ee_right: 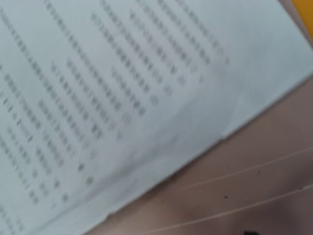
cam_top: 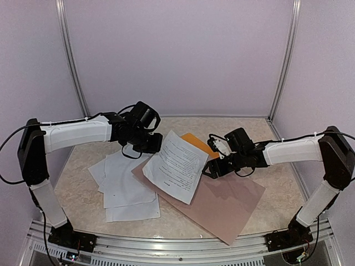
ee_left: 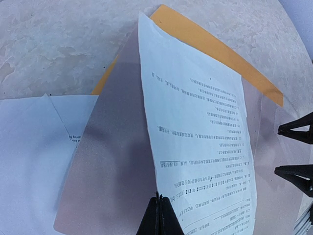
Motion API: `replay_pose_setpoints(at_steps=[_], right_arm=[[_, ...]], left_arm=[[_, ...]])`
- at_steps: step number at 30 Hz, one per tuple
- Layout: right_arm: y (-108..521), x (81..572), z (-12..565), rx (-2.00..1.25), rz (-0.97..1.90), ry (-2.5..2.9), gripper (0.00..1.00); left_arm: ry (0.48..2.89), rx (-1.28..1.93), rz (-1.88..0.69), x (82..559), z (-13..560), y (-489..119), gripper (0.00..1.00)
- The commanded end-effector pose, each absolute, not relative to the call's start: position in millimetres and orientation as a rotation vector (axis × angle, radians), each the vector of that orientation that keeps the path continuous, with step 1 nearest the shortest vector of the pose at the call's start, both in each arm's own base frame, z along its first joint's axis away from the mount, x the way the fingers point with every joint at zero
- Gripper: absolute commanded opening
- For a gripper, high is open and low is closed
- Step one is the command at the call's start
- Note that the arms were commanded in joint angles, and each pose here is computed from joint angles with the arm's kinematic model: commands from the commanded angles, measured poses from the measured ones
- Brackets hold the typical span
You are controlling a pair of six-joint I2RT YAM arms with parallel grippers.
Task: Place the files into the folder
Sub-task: Place the file on the spring clip of the folder.
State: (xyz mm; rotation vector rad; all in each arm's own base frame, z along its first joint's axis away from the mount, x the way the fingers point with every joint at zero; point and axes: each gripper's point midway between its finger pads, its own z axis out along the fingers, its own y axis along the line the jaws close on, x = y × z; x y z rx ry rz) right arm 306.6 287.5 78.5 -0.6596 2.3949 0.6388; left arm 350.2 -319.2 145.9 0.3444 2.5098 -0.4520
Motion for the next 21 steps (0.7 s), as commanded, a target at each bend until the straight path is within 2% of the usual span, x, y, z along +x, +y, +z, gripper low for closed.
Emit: replay_pose_setpoints(at_steps=[1,8,13,21], right_arm=[[285,305,69,-0.647,0.642,2.416,0.75],[285,305,68,-0.649,0.642,2.419,0.75],[287,305,66,-0.655,0.646,2.425,0.75],[288,305,64,-0.660,0.651,2.429,0.75]], left_arm=[[2.484,0.386,-0.363,359,150,-306,0.00],[2.471,0.540,-0.198,364,147,-290,0.00],[2.400,0.790,-0.018,364,129,-285,0.00],[2.318,0.963,-0.051,364,120,-298,0.00]])
